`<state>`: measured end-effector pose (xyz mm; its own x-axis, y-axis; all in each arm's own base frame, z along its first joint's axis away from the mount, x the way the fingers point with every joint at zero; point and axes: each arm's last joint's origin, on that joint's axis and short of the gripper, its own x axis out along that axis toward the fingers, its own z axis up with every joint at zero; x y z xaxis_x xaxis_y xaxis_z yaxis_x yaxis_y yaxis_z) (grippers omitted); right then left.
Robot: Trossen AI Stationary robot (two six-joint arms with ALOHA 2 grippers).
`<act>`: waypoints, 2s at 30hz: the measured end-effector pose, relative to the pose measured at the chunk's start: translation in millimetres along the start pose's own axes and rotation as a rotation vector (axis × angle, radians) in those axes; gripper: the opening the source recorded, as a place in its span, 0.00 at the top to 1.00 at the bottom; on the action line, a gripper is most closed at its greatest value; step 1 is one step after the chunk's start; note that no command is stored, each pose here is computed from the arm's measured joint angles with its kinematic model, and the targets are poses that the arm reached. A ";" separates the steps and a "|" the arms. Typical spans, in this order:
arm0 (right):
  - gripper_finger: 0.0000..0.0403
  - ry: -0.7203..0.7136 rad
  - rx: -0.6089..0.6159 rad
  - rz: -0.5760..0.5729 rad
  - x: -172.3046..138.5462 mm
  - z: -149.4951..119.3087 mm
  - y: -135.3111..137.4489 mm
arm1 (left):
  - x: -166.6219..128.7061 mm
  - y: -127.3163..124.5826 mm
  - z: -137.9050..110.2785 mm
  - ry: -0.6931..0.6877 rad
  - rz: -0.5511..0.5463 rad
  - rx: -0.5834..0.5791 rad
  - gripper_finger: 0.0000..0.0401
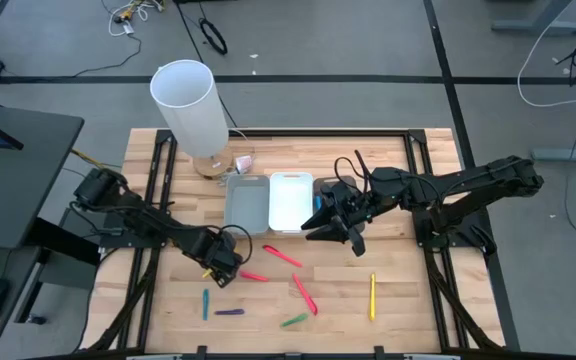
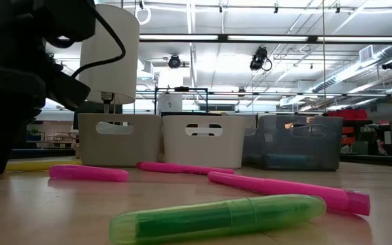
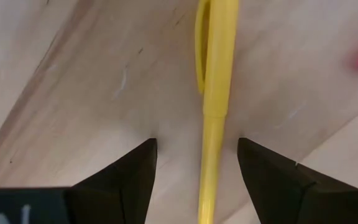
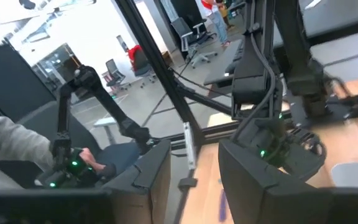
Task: Pick & Place Markers
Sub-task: Put the left yellow highlighter pen into the white bin
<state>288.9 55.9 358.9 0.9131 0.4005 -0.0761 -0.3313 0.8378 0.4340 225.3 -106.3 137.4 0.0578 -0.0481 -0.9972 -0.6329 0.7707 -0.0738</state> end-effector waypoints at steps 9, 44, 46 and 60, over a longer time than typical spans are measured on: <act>0.67 -0.003 -0.029 -0.003 -0.2 0.5 -0.8 | 3.6 2.4 -1.3 0.002 -0.005 0.024 0.50; 0.67 -0.004 -0.019 -0.002 -0.2 0.6 -0.7 | 1.5 0.1 -0.8 -0.020 -0.041 0.009 0.94; 0.67 -0.006 -0.019 -0.001 -0.2 0.8 -0.6 | -2.9 -0.2 -0.2 -0.046 -0.029 -0.001 0.93; 0.67 -0.011 -0.024 0.000 -0.2 1.3 -0.4 | -33.3 -20.0 8.9 -0.077 -0.117 -0.001 0.92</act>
<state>289.1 55.0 359.9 0.9155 0.3969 -0.0660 -0.3371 0.8462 0.4127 242.9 -114.5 172.3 0.1906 -0.0888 -0.9777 -0.6193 0.7619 -0.1899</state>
